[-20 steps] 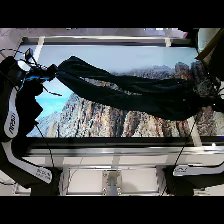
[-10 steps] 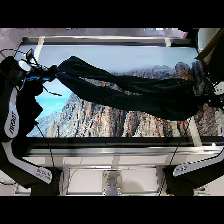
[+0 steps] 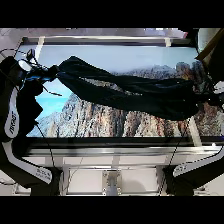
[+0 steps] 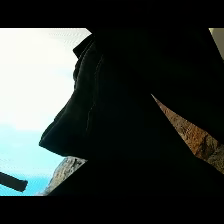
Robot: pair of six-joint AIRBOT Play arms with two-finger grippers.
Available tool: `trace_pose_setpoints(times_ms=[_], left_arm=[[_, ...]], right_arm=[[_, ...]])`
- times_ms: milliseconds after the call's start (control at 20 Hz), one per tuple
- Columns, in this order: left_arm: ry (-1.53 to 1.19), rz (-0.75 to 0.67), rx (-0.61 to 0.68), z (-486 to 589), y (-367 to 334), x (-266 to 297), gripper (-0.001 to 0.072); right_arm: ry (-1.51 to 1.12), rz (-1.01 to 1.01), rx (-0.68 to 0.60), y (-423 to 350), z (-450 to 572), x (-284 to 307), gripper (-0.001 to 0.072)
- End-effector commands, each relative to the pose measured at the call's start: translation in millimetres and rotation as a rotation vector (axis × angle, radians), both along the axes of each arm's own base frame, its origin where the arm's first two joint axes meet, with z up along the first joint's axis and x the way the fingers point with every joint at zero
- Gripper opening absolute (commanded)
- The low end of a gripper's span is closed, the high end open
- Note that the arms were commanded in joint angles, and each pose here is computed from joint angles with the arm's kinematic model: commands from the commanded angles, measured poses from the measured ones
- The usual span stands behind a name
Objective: Fold the clothes and pants, and hang the long-sleeved shirts on hangers.
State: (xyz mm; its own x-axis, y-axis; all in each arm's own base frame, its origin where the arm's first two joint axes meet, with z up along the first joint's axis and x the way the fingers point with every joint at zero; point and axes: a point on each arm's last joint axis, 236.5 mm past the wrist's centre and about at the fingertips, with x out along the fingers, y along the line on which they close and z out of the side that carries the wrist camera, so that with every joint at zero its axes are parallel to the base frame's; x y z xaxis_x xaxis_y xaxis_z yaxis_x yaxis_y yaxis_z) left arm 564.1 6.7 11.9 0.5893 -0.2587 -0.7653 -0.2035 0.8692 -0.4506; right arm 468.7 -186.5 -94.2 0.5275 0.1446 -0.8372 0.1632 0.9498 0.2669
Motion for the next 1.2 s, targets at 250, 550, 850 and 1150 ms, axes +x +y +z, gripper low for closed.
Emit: trace_pose_setpoints(times_ms=[250, 550, 850, 1150], left_arm=[[0.001, 0.001, 0.0, 0.4, 0.7, -0.5, 0.002], [0.102, -0.001, 0.181, 40.2, 45.2, -55.3, 0.0018], [0.218, 0.001, 0.422, 127.7, 82.2, -165.1, 0.002], [0.207, -0.019, 0.431, 148.2, 73.2, -186.9, 0.0019]], right_arm=[[-0.092, 0.073, 0.049, 22.1, 20.2, 26.0, 0.0044], [0.028, 0.219, 0.098, 31.2, 81.2, -26.6, 0.0043], [0.124, 0.24, 0.181, 33.0, 186.8, -153.4, 0.0043], [0.059, 0.163, 0.11, 26.6, 208.0, -151.1, 0.0042]])
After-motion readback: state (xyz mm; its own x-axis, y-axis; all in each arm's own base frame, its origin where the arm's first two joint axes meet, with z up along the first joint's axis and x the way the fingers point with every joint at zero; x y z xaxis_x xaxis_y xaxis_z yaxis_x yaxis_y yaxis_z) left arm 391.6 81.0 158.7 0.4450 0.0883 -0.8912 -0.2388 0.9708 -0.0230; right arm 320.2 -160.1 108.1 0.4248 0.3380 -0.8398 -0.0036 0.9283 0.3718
